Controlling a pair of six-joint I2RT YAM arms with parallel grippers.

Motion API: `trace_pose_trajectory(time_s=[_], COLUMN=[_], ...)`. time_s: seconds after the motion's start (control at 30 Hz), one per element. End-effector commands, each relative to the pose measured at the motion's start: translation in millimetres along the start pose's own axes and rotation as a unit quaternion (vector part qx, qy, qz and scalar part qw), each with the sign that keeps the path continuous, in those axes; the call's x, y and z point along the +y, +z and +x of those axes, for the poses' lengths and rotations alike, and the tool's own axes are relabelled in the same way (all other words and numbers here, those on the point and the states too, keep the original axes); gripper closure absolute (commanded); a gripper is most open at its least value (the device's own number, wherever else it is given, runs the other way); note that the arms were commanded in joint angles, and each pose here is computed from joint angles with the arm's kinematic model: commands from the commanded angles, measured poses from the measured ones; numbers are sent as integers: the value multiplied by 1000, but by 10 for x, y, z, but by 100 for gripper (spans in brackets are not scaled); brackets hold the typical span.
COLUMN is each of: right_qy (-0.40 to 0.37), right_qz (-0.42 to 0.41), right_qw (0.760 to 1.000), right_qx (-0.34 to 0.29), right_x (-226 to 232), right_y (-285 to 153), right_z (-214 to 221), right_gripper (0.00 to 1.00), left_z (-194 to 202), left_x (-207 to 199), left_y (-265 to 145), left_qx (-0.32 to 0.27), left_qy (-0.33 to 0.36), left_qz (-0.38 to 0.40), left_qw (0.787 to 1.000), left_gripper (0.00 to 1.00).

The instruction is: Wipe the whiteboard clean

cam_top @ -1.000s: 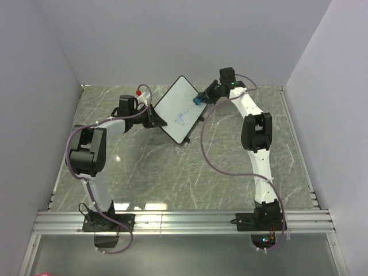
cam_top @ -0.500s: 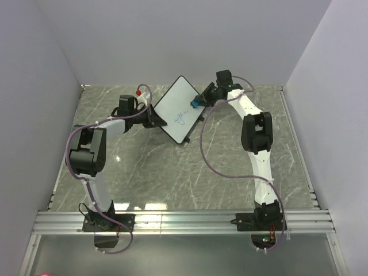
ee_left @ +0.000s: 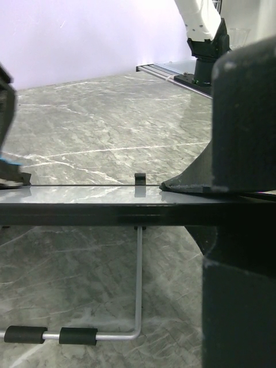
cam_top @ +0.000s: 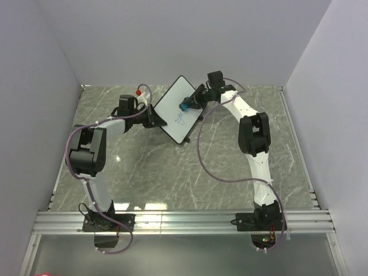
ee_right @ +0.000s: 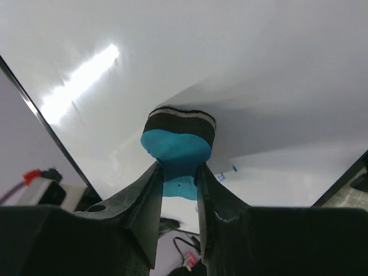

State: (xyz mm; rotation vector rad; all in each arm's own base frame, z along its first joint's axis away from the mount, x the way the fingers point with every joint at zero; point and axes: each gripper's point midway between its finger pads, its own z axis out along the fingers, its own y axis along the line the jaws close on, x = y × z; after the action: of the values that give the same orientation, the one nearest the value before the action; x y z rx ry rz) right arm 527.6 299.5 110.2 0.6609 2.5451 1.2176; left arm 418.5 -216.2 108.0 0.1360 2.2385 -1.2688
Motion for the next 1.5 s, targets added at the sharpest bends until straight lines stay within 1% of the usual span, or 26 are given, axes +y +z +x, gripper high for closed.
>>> trace_pose_trajectory(time_s=[0.0,0.07,0.17,0.3,0.37,0.47,0.5,0.57,0.6,0.7,0.73,0.87,1.03,1.17,1.3,1.47], right_qy=[33,47,56,50,47,26,24,20,10,0,-8,-12,-11,5,24,25], right_qz=[12,16,29,53,62,62,63,47,43,35,30,14,15,24,44,73], right_qw=[999,998,996,995,996,997,998,999,999,998,998,996,996,997,998,997], right_qx=[-36,-50,-67,-65,-52,-27,-10,6,22,48,61,89,89,69,38,3], right_x=[-197,-256,-348,-475,-539,-480,-476,-387,-321,-181,-103,87,103,-29,-270,-477], right_y=[98,33,-41,-91,-65,-16,29,81,144,212,263,337,382,325,230,85], right_z=[-410,-579,-711,-635,-512,-235,-51,115,309,588,750,1019,990,783,454,153], right_gripper=[100,100,100,100,100,100,100,100,100,100,100,100,100,100,100,100], left_z=[408,403,397,398,396,395,401,404,397,408,415,415,417,405,400,395], left_x=[209,203,198,193,198,199,200,202,196,194,192,179,151,142,140,125], left_y=[47,47,43,37,41,50,52,58,59,66,69,75,72,61,59,51], left_qx=[58,58,58,58,57,57,57,58,57,58,59,60,60,58,57,57], left_qy=[-37,-37,-36,-34,-34,-35,-38,-39,-38,-39,-38,-34,-31,-26,-25,-24], left_qz=[-35,-34,-35,-35,-35,-33,-32,-31,-30,-31,-31,-32,-32,-33,-34,-33], left_qw=[997,997,997,997,997,997,997,997,997,997,997,997,997,997,997,998], left_gripper=[100,100,100,100,100,100,100,100,100,100,100,100,100,100,100,100])
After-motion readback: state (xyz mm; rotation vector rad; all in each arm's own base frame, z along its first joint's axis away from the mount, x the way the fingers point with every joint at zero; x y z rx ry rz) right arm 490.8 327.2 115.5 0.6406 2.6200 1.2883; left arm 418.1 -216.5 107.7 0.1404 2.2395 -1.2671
